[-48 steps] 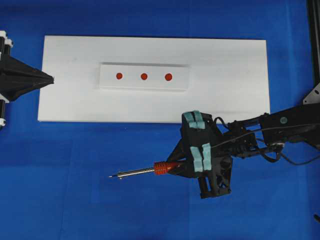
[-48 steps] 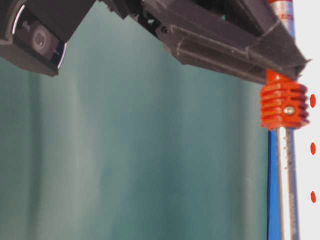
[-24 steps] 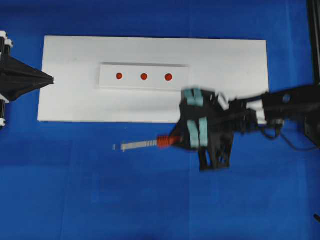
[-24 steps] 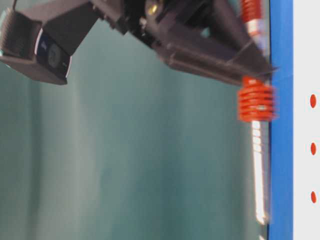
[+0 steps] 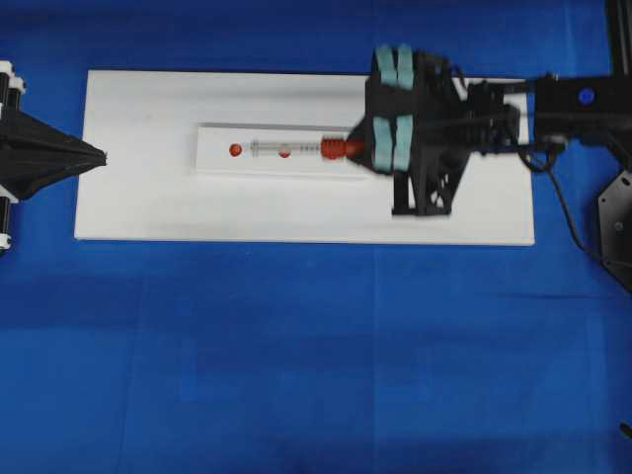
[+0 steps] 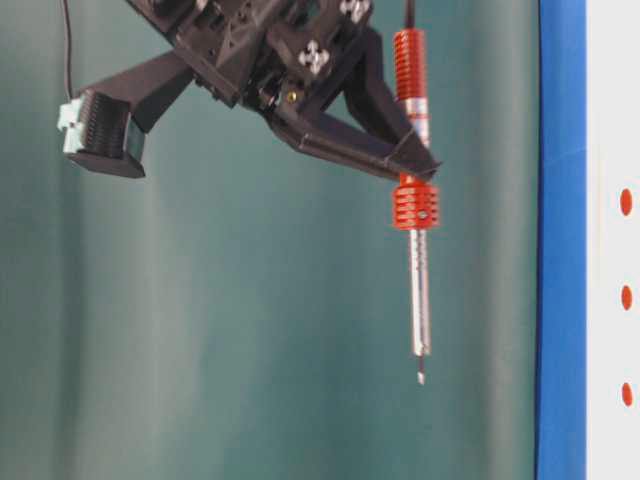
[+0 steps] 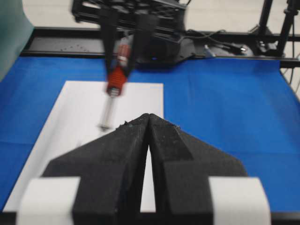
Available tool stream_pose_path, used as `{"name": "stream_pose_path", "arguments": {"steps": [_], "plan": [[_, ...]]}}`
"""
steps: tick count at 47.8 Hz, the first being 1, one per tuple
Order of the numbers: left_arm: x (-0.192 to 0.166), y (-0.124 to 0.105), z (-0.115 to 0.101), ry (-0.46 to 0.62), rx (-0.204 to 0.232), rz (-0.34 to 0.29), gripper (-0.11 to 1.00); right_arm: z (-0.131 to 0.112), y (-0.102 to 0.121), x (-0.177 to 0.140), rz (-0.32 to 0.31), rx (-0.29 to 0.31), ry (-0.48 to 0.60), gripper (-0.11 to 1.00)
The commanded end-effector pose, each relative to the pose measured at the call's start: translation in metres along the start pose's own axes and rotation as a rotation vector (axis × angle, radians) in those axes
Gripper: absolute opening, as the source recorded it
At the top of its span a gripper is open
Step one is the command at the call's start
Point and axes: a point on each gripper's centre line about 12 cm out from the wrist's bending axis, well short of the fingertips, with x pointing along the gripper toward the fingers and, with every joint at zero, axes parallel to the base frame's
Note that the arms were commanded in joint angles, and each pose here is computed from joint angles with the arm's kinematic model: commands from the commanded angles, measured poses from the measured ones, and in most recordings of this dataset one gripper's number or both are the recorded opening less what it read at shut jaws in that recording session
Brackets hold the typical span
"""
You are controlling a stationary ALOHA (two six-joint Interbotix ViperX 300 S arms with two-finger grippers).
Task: Touch the tip of the soldering iron to the mark.
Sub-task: 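Lift the soldering iron and carry it over the dotted strip, then hold the iron above the strip, tip pointing left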
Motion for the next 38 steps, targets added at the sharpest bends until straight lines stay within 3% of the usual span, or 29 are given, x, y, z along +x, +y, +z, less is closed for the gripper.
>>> {"name": "stream_pose_path", "arguments": {"steps": [1, 10, 28, 38], "plan": [[0.002, 0.000, 0.003, -0.009, 0.003, 0.001, 0.00, 0.018, -0.013, -0.013, -0.032, -0.002, -0.061, 0.07], [0.001, 0.000, 0.004, -0.011, 0.002, 0.001, 0.00, 0.020, -0.031, -0.011, -0.071, -0.002, -0.060, 0.07], [0.001, 0.000, 0.003, -0.009, 0.008, 0.002, 0.00, 0.022, -0.033, -0.009, -0.073, -0.010, -0.051, 0.07], [0.002, 0.000, 0.003, -0.006, 0.008, 0.002, 0.00, 0.012, -0.030, -0.009, -0.067, -0.012, 0.035, 0.07]]}}
